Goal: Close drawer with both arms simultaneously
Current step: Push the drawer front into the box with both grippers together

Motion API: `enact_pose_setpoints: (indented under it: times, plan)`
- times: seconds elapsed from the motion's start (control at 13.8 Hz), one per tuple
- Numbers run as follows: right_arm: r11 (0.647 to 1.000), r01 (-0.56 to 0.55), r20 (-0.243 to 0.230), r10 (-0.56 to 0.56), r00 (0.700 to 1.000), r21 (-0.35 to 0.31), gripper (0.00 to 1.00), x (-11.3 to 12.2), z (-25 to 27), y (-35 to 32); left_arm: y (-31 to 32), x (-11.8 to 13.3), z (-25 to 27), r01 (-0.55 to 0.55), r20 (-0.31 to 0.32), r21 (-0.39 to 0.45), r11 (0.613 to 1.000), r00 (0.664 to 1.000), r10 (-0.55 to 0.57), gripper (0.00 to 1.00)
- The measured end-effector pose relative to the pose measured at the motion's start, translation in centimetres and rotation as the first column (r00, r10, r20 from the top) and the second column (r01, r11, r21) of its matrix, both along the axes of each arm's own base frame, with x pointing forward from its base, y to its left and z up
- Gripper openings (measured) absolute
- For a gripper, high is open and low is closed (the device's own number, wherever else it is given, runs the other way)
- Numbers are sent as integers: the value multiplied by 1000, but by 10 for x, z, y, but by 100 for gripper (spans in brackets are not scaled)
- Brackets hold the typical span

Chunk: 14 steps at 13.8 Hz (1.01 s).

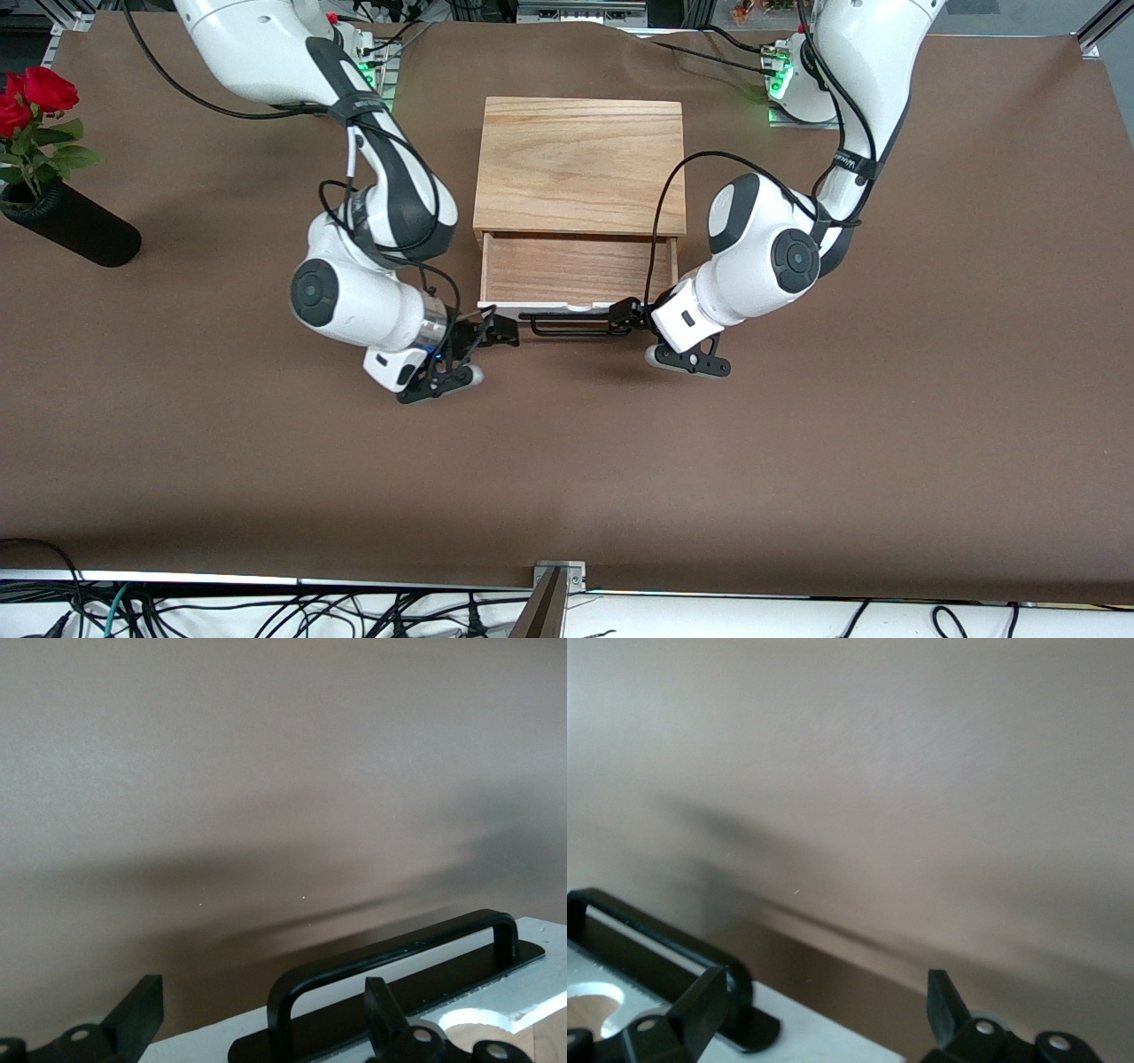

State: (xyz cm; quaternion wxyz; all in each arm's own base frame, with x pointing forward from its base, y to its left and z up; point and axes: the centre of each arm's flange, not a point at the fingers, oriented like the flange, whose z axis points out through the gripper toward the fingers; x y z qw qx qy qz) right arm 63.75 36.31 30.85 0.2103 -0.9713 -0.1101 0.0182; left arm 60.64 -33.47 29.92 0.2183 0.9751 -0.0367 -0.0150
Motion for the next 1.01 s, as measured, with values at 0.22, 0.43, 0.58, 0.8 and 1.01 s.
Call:
enact_pose_setpoints:
  times: [0.22,0.43,0.58,0.8,1.01]
  plan:
    - [1000,13,-23,-13,1000,-6,100,-11,-13,21,-2,-4,-5,14,-29,5,1000,999,-14,100]
    - [1000,23,-35,-23,999,-10,100,-14,-14,24,-2,-6,-6,21,-47,7,1000,999,-21,100]
    - [1000,15,-50,-15,999,-13,100,-17,-15,26,-2,-7,-5,31,-76,10,999,997,-30,100]
    - [1000,-16,-96,14,995,-26,100,-27,-20,33,-2,-10,-6,49,-122,14,999,991,-47,100]
    - [998,-44,-151,37,988,-40,100,-33,-21,33,-5,-16,-7,71,-160,16,997,985,-68,100]
